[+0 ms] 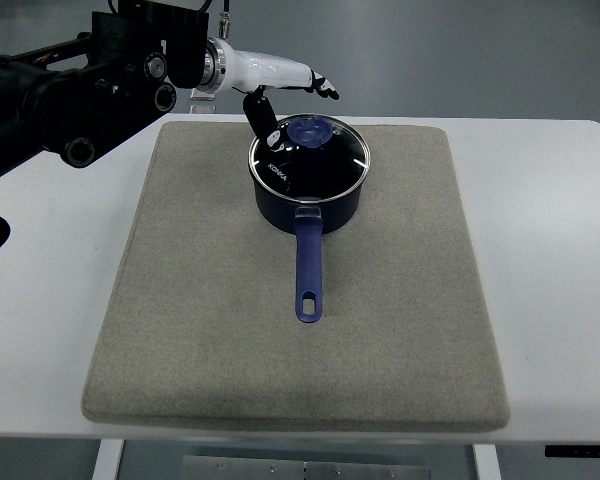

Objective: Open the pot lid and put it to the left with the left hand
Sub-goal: 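Reach the left hand over the pot to the blue lid knob, then close the left hand fingers around the blue lid knob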

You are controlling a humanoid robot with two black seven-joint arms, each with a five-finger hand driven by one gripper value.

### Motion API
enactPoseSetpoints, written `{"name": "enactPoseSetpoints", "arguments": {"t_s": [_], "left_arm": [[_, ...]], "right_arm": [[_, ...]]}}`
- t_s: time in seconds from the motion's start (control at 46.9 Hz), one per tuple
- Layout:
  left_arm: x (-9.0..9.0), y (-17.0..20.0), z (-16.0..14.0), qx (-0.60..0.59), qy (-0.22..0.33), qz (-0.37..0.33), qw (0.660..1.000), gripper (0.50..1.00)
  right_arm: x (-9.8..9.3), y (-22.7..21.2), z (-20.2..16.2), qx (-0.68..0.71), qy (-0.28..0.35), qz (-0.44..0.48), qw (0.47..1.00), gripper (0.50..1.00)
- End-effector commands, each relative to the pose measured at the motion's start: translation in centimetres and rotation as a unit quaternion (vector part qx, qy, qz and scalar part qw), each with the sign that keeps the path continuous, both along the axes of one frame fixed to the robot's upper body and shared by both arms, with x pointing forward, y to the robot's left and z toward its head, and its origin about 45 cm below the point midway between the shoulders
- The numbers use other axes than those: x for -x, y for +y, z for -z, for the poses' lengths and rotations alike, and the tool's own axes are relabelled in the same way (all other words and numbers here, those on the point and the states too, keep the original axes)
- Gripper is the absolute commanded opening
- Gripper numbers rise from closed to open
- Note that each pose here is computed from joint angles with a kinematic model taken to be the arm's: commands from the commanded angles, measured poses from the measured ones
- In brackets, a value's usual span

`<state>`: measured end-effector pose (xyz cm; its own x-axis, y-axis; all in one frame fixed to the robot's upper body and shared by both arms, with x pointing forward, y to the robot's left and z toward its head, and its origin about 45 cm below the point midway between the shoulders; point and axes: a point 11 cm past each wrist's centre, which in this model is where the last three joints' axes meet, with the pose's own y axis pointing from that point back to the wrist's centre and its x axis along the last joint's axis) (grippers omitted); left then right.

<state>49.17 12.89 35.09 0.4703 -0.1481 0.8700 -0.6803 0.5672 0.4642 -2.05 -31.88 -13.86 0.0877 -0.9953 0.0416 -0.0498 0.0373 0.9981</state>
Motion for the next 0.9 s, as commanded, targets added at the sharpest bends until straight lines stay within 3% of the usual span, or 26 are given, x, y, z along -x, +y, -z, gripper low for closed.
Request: {"name": "enactPoseSetpoints", "arguments": {"t_s": [0.0, 0.427, 0.619, 0.875], "left_arm": [[-0.1, -0.3, -0.1, 0.003, -0.013, 0.000, 1.000, 0.958], [-0.4, -0.7, 0.8, -0.034, -0.031, 0.005, 0.999, 0.936], [-0.2, -0.7, 1.3, -0.043, -0.028, 0.008, 0.999, 0.857], [-0.2, -0.8, 1.5, -0.044, -0.025, 0.009, 0.999, 0.853]], "right_arm": [[0.0, 0.0, 0.0, 0.000, 0.000, 0.000, 1.000, 0.917], [0.0, 0.0, 0.0, 0.000, 0.000, 0.000, 1.000, 0.917], [0.0, 0.0, 0.0, 0.000, 0.000, 0.000, 1.000, 0.917], [0.0, 0.0, 0.0, 0.000, 0.000, 0.000, 1.000, 0.917]]}}
